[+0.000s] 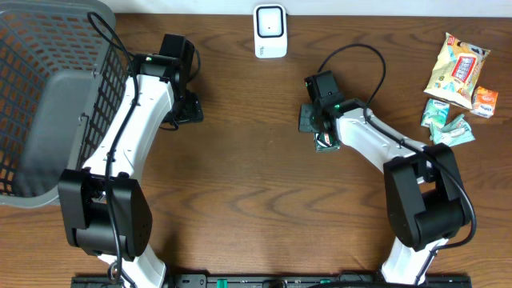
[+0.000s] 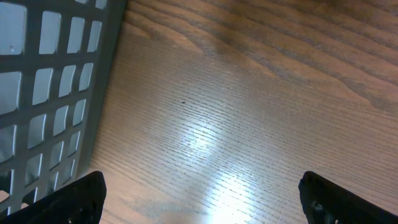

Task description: Scan the item barcode

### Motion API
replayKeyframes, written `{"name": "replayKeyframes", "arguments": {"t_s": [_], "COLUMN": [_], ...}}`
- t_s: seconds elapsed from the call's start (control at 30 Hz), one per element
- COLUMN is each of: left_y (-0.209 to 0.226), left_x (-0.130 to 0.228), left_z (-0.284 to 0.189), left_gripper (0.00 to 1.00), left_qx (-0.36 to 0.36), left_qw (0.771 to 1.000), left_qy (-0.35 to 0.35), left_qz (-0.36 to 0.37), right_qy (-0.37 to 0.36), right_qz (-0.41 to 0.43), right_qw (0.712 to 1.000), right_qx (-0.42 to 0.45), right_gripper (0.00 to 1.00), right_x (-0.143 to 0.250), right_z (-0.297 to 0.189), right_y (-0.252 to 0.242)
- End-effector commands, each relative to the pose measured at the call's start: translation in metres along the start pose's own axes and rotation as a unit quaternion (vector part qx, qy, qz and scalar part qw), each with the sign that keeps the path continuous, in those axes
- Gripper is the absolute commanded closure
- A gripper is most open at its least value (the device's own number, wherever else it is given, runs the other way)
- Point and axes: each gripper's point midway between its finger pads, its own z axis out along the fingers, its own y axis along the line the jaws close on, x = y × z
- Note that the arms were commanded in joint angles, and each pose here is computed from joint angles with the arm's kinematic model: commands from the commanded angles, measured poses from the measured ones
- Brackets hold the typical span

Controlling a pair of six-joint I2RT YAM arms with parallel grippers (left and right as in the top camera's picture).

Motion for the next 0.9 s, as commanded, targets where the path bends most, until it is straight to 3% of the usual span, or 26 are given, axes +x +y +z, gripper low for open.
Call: {"name": "replayKeyframes", "arguments": {"t_s": [0.0,0.53,0.77,0.87], "left_y": [0.005,0.005,0.005,0.005], "left_x": [0.0,0.0,0.0,0.0], "left_z": [-0.002,-0.002,-0.002,-0.002], "left_gripper": [0.03,0.02,0.02,0.02], "left_qx": [-0.006,-0.006,-0.006,-0.006], "left_qw": [1.0,1.0,1.0,1.0], "left_qy": [-0.002,-0.002,-0.002,-0.002], "left_qz": [-0.007,-0.007,-0.007,-0.007], "right_qy": [0.011,0.155,0.126,0.1], "right_qz": [0.008,-0.042,-0.025,-0.033], "right_qw": [1.0,0.98,0.986,0.99], "right_qx": [0.022,0.117,0.108,0.096], "right_gripper": [0.99,0.99,0.99,0.91], "right_x": [0.008,0.068,0.051,0.038], "right_z": [0.004,-0.048,-0.065,-0.08], "right_y": [-0.009,-0.055,-0.06,-0.055]}}
